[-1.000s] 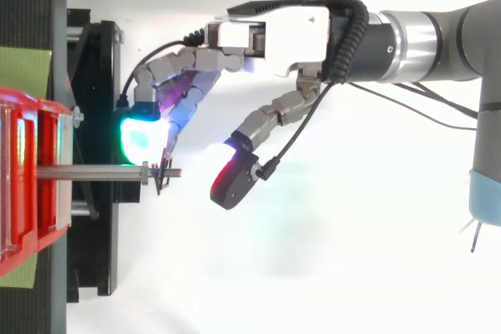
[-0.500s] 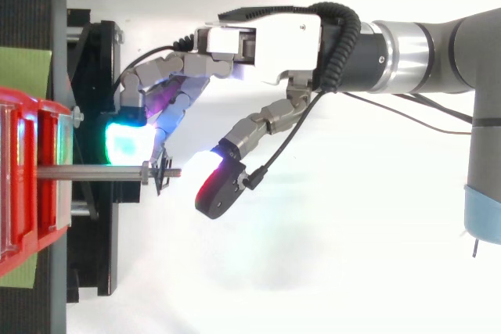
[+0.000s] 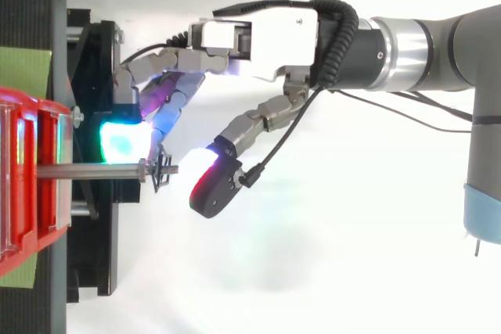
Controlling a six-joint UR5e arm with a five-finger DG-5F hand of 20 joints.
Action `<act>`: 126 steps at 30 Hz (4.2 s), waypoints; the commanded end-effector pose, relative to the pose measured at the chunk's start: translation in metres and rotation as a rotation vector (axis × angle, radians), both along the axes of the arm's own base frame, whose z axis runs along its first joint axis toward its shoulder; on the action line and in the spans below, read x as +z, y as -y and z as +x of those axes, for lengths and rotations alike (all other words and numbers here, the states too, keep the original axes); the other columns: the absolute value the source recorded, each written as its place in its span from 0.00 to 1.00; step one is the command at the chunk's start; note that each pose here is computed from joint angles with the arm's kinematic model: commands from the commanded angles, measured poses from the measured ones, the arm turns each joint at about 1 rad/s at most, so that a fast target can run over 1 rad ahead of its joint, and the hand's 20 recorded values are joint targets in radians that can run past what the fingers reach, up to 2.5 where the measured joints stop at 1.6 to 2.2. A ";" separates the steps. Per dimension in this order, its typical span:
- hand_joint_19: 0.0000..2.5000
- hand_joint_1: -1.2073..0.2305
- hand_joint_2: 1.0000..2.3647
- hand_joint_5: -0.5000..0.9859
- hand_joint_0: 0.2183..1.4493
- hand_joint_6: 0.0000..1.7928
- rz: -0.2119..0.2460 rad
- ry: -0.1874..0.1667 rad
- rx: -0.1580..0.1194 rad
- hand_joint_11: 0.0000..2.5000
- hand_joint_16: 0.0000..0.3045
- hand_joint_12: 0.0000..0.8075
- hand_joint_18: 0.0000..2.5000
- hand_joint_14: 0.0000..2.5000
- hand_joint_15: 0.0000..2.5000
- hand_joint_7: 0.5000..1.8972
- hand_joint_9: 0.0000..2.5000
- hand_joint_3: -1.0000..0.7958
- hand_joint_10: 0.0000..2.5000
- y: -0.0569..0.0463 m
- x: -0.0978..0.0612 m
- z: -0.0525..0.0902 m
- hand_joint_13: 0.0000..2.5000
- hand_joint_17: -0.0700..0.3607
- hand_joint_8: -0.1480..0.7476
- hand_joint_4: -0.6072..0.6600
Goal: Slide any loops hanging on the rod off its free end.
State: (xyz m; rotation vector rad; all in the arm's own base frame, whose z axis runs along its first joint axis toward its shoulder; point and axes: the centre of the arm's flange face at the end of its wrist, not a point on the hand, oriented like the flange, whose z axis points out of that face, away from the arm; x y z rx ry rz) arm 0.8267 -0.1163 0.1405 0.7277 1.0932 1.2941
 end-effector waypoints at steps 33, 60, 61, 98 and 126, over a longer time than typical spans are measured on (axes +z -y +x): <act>0.14 0.34 0.00 0.25 0.30 0.34 -0.025 -0.006 0.019 0.11 0.13 0.37 0.26 0.00 0.04 0.50 0.36 0.28 0.00 -0.006 0.000 0.001 0.27 0.36 0.48 0.63; 0.15 0.33 0.01 0.21 0.33 0.47 -0.044 0.003 0.019 0.14 0.13 0.37 0.29 0.00 0.05 0.35 0.36 0.40 0.00 -0.007 0.002 0.001 0.28 0.36 0.48 0.60; 0.15 0.33 0.01 0.21 0.33 0.47 -0.044 0.005 0.018 0.14 0.13 0.37 0.29 0.00 0.05 0.36 0.36 0.40 0.01 -0.007 0.002 0.001 0.28 0.36 0.48 0.60; 0.14 0.34 0.01 0.21 0.32 0.50 -0.057 -0.033 0.054 0.14 0.15 0.39 0.31 0.00 0.04 0.42 0.38 0.52 0.00 -0.002 -0.001 -0.006 0.29 0.39 0.52 0.56; 0.15 0.35 0.01 0.21 0.32 0.50 -0.154 -0.217 0.012 0.14 0.14 0.38 0.30 0.00 0.04 0.41 0.38 0.50 0.00 0.002 0.066 -0.077 0.28 0.39 0.51 0.57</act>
